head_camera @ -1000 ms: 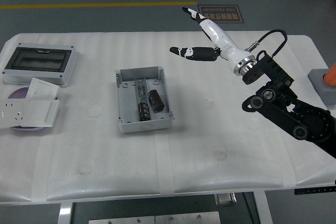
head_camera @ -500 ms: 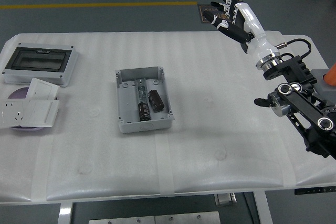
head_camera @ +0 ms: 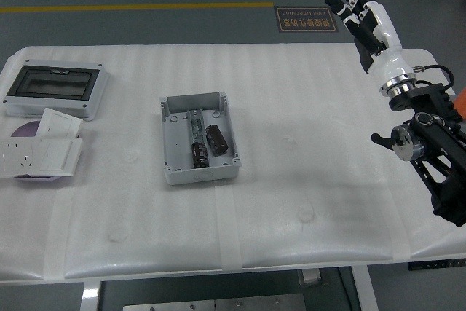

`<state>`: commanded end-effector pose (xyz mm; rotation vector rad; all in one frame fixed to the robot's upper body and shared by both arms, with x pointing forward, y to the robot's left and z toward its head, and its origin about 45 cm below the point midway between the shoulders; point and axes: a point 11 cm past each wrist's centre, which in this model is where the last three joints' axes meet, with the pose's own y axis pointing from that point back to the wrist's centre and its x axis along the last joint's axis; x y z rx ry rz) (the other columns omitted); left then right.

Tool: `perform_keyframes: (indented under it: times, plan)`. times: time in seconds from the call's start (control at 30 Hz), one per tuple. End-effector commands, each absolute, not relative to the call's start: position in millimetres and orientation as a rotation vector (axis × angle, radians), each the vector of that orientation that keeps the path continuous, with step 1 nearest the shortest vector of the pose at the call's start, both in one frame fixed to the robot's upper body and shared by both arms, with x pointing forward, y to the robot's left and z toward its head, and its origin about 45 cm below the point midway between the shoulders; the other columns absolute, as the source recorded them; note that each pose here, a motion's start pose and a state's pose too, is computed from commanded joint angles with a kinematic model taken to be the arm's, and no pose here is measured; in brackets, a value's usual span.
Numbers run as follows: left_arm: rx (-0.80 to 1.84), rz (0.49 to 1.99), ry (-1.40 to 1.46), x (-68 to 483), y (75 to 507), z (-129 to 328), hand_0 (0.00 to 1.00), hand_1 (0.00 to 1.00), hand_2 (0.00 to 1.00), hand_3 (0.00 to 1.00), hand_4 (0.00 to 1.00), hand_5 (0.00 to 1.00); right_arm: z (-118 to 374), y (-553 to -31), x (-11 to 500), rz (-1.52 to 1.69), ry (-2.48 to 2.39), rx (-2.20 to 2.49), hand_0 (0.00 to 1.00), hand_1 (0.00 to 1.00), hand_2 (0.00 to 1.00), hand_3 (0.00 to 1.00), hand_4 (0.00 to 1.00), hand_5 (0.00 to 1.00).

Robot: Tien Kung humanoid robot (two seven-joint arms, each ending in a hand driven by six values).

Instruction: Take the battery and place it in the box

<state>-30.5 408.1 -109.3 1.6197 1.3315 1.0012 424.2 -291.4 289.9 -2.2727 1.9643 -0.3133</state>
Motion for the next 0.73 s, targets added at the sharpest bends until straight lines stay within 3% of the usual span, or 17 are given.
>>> perform_keyframes:
  times: [0.73]
  plan:
    - [1.626,0.993,1.332,-32.0,408.1,-109.1,0.672,0.665,0.490,0.533,0.435,0.382,288.2,-334.5,418.5,-0.288,2.073,-2.151,0.889,0.802,0.861,0.876,0.876,0.607]
